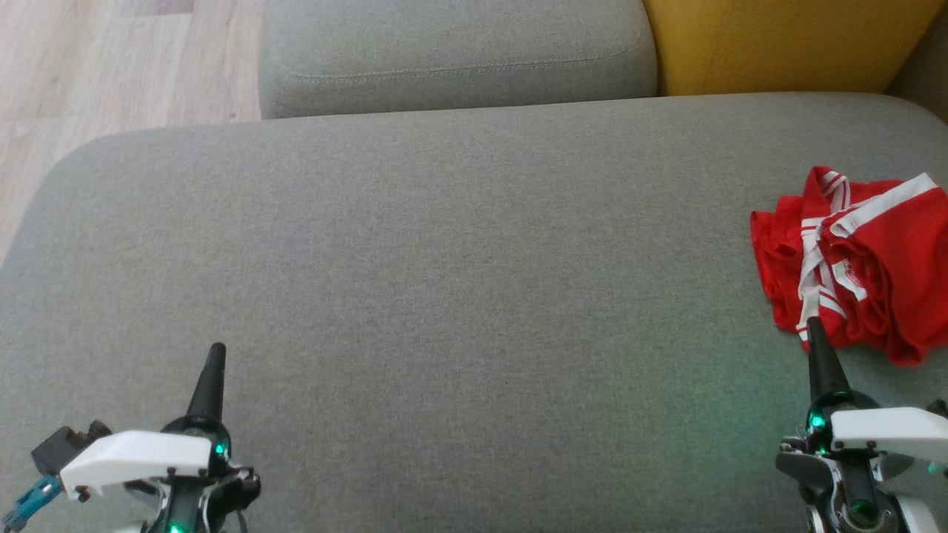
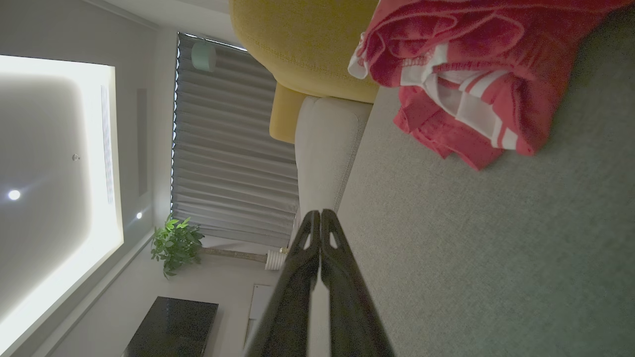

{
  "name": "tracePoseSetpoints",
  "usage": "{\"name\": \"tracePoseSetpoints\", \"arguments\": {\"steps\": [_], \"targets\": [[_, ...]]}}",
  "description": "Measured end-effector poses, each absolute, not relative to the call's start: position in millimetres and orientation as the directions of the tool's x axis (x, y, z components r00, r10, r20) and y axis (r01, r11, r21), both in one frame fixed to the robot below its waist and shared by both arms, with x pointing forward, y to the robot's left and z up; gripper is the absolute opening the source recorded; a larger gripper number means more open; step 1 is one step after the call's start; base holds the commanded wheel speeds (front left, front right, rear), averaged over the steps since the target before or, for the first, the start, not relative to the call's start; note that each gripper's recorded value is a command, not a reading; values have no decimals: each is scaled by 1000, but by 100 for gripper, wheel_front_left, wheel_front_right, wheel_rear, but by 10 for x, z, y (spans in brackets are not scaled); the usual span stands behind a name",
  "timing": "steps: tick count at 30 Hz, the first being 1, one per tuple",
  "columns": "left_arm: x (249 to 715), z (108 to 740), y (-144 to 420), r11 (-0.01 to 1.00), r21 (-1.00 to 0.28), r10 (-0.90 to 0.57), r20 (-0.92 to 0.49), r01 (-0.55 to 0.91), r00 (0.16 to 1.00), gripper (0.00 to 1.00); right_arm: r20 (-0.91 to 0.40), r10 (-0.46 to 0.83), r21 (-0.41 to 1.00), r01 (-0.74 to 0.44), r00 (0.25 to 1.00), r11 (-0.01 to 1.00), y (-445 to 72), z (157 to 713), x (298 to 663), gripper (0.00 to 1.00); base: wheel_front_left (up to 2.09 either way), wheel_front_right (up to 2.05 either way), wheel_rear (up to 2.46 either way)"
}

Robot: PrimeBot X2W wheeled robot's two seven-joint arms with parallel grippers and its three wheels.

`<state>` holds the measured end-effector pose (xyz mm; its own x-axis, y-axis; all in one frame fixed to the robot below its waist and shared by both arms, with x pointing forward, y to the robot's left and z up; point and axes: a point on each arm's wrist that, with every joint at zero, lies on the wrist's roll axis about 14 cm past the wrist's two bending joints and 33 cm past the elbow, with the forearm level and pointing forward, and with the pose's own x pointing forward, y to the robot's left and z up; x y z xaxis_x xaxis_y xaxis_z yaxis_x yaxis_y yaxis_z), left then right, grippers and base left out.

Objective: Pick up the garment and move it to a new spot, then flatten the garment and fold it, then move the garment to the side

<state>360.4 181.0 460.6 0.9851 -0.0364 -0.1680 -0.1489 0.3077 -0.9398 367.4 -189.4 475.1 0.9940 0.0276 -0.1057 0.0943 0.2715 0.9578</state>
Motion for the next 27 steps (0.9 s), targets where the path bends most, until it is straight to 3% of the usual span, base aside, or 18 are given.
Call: {"name": "tracePoseSetpoints", "arguments": {"steps": [27], "targets": [[3739,4769,1869,-1,-996,-31,-95,-95,995,0,-82,-32,997,82,996,-16,-2046,4791,3738,0,0,0,0]]}}
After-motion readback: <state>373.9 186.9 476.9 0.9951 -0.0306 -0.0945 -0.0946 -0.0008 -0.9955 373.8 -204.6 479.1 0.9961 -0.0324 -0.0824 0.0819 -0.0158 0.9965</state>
